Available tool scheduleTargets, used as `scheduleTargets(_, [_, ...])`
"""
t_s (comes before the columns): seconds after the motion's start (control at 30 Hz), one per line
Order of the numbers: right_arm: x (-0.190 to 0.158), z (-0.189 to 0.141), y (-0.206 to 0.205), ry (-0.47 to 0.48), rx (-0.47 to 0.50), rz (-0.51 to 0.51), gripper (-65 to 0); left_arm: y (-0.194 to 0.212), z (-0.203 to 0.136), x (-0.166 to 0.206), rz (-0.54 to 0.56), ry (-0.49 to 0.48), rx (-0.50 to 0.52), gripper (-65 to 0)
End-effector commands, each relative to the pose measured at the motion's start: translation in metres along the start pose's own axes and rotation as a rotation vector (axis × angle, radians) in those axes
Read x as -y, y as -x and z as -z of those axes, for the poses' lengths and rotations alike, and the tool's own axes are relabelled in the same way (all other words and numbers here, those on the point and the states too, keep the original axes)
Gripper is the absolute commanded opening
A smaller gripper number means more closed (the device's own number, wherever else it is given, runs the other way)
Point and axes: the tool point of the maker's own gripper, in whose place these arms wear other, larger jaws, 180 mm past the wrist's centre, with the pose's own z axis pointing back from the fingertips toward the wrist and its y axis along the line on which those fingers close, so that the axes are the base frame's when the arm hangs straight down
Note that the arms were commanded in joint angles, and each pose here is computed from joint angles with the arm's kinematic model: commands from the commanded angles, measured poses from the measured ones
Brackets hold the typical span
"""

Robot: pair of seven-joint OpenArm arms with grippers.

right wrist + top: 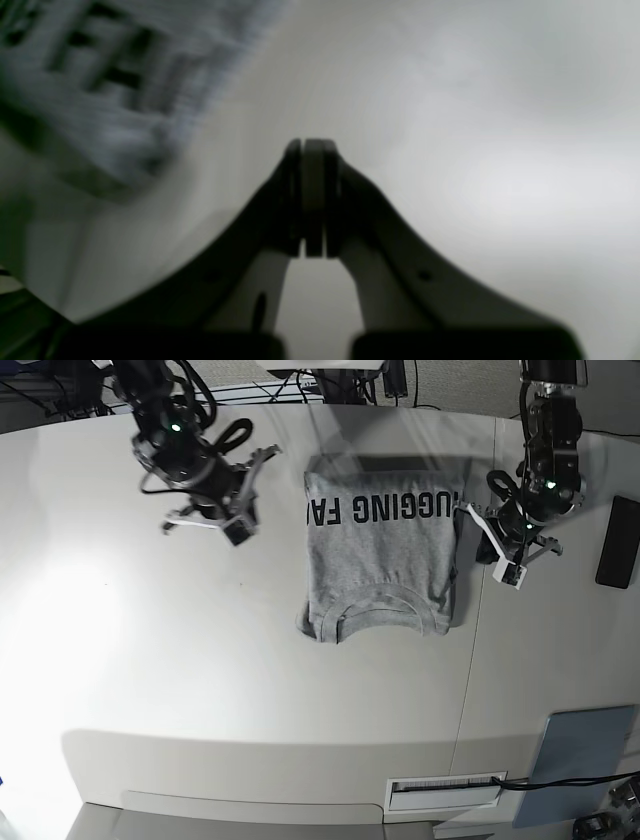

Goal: Fold the T-shirt properly

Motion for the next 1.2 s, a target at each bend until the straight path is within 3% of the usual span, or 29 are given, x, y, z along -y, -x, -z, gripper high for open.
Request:
scheduleTargets(0.0, [0.015,-0.010,-0.001,0.048,0.014,0.003,-65.0,-0.004,-0.009,-0.005,0.013,-0.019,0.020,-65.0])
scheduleTargets(0.23, [0.060,-0.067,0.050,0.226,-0.108,0.072,-65.0,0.024,-0.053,0.026,-0.033,0.088,0.005,-65.0])
scheduleTargets(0.4, [0.064,-0.101,0.090,0.270,-0.242,0.088,-65.0,0.059,-0.090,0.019,-0.119,0.077,-0.079,-65.0])
scheduleTargets(0.63, [0.044,-0.139,0.157,0.234,-0.504,0.108,-65.0,0.136,-0.139,0.027,-0.182,0.055,-0.289,-65.0])
scheduleTargets(0.97, [0.010,-0.177,0.240,0.140,-0.781,0.137,-65.0,0.253,-0.197,0.084,-0.343,0.218,-0.580,-65.0])
scheduleTargets(1.17, [0.018,-0.170,0.299,0.148,-0.915,0.190,-65.0,0.304,-0.206,0.070,-0.436,0.246,-0.622,-65.0])
